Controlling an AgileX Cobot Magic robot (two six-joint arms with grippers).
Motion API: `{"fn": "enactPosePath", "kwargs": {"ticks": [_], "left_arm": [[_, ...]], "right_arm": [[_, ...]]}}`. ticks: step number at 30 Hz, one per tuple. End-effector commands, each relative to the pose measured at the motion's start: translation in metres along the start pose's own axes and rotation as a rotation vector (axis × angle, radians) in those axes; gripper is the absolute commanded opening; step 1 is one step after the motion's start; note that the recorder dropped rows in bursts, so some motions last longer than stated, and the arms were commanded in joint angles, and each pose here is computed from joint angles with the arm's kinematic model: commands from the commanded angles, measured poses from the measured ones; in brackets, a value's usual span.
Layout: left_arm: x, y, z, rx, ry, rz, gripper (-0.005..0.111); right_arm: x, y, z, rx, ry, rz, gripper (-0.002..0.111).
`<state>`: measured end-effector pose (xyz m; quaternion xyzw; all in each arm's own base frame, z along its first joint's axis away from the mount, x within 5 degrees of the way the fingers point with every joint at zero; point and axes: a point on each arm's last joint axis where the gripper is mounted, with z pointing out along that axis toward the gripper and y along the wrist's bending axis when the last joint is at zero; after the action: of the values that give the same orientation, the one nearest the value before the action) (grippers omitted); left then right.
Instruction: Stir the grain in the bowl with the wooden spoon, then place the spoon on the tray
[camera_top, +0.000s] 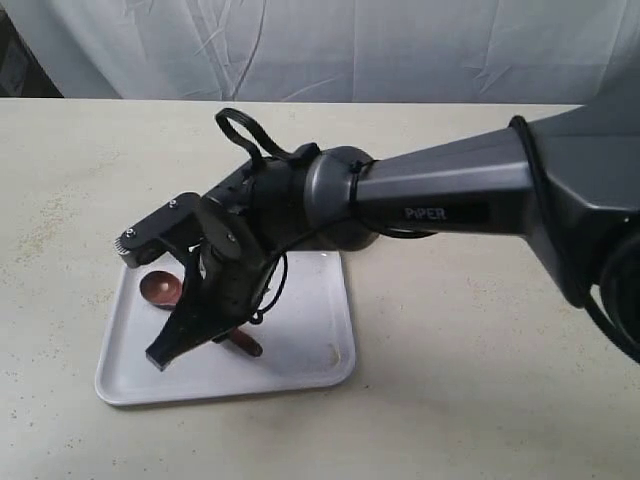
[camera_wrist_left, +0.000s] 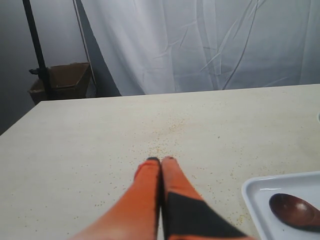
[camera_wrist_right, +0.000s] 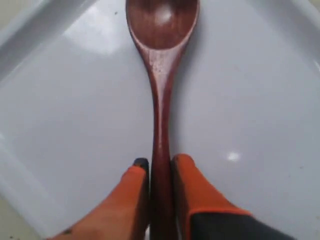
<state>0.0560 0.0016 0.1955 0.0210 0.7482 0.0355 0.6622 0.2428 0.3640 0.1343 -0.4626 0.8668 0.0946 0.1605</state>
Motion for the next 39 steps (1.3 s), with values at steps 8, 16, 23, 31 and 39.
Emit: {"fn": "enactPosePath", "kwargs": {"ticks": [8, 16, 23, 31, 39], "left_arm": [[0.001, 0.000, 0.000, 0.005, -0.006, 0.002, 0.000], [0.001, 0.000, 0.000, 0.005, -0.006, 0.002, 0.000], [0.001, 0.000, 0.000, 0.005, -0.006, 0.002, 0.000], [0.001, 0.000, 0.000, 0.005, -0.006, 0.002, 0.000], [0.001, 0.000, 0.000, 0.005, -0.006, 0.002, 0.000]], "right_arm": [[-0.026, 0.000, -0.099, 0.011, -0.059, -0.069, 0.049], [0.010, 0.000, -0.261, 0.051, -0.426, -0.081, 0.001], [0.117, 0.006, -0.283, -0.045, -0.745, 0.045, 0.001], [0.239, 0.001, -0.203, -0.037, -0.827, 0.115, 0.001], [0.299, -0.002, -0.160, -0.048, -0.783, 0.212, 0.001]]}}
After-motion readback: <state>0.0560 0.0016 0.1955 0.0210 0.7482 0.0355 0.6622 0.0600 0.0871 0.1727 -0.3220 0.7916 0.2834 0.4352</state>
